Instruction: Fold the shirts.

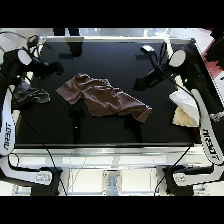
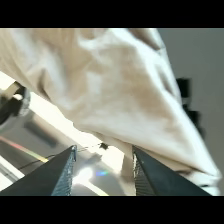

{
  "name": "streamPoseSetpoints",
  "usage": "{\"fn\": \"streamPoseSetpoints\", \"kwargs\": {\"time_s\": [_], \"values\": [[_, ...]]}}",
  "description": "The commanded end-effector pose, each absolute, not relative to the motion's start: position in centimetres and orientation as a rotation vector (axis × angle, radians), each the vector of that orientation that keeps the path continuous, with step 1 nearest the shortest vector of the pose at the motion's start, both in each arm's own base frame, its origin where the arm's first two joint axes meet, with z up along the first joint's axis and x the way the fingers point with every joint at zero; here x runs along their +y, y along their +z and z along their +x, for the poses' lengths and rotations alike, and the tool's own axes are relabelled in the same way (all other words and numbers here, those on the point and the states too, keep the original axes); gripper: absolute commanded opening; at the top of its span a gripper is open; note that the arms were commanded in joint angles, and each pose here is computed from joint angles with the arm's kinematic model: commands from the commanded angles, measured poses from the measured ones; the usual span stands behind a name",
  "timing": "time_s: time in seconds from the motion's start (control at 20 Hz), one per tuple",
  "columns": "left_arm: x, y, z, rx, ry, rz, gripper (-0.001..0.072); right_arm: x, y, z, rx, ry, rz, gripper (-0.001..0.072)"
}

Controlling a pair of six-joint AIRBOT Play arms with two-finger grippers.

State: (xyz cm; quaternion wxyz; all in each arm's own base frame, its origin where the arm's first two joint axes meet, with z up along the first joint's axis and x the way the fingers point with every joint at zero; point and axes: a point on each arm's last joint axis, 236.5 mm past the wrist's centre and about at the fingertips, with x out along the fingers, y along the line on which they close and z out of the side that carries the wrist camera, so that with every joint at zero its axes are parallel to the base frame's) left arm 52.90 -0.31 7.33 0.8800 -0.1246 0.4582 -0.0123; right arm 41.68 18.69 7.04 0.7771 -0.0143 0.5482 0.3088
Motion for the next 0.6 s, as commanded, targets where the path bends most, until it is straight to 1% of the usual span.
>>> {"fn": "streamPoseSetpoints", "kwargs": {"time_s": [0.0,0.1,0.15,0.35,0.45,0.55], "values": [[2.6,3.2,56.2,0.928,-0.038,-0.417,0.0699,20.8,4.0,39.8,1.252,0.71,0.1,0.041],[3.0,0.2,58.3,0.952,-0.051,-0.475,0.0702,22.3,4.0,38.5,1.274,0.753,0.092,0.041],[3.2,-1.2,59.3,0.967,-0.054,-0.479,0.0701,23.4,4.1,38.0,1.275,0.777,0.086,0.0411],[2.9,-4.2,62.0,1.001,-0.108,-0.424,0.0702,27.1,4.3,36.3,1.255,0.848,0.032,0.041],[3.0,-5.0,62.9,0.995,-0.109,-0.422,0.07,28.7,4.4,35.7,1.239,0.876,0.012,0.041],[3.0,-6.5,62.7,1.02,-0.108,-0.428,0.07,29.9,4.5,34.9,1.237,0.901,-0.001,0.041]]}}
